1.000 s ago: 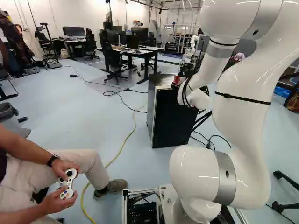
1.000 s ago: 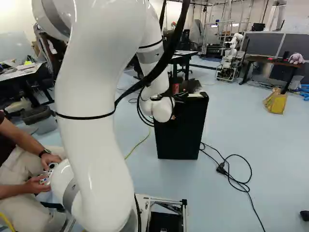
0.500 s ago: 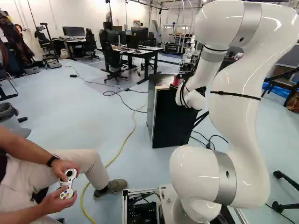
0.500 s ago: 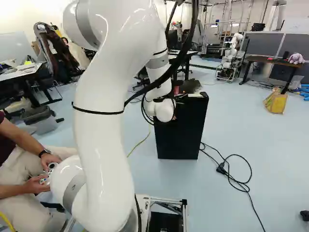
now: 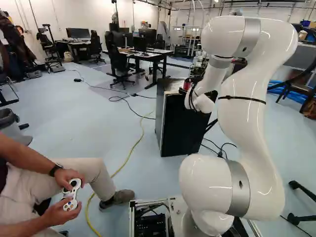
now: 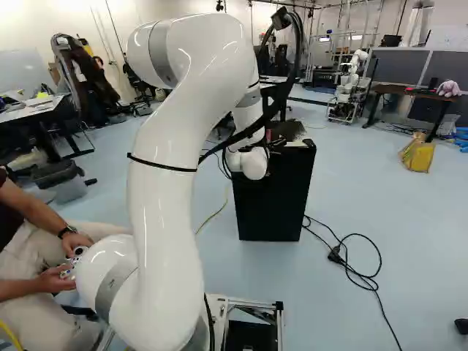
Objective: Grab a drink from the fridge
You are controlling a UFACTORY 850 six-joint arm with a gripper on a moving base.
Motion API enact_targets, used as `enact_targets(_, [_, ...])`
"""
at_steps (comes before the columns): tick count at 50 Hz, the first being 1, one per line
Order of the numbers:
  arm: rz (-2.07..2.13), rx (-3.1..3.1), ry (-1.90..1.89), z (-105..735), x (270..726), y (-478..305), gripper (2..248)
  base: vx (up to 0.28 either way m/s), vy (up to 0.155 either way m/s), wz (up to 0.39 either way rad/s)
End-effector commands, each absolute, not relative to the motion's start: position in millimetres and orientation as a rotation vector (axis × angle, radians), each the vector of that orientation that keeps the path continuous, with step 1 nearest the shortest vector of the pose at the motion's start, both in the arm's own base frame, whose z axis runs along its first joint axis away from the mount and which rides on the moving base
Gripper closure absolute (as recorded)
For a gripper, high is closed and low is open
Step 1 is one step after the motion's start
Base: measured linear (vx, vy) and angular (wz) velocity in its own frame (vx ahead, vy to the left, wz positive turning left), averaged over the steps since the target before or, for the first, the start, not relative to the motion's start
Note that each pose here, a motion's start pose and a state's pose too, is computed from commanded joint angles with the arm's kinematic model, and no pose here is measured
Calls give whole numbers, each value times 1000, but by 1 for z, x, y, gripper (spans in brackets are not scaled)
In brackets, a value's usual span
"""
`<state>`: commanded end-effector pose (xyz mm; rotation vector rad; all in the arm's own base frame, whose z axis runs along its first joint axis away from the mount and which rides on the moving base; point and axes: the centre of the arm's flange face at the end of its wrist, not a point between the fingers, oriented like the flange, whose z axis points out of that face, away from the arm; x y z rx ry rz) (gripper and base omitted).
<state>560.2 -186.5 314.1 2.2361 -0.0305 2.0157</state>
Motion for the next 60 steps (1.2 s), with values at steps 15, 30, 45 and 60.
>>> enact_targets(15, [2041,2216,-12,309,586,-188,3,0,0,0])
enact_targets(30, [2047,2212,-8,308,591,-189,3,0,0,0])
enact_targets(45, [2052,2207,-4,307,596,-189,3,0,0,0])
enact_targets(60, [2053,2206,-4,307,597,-189,60,0,0,0])
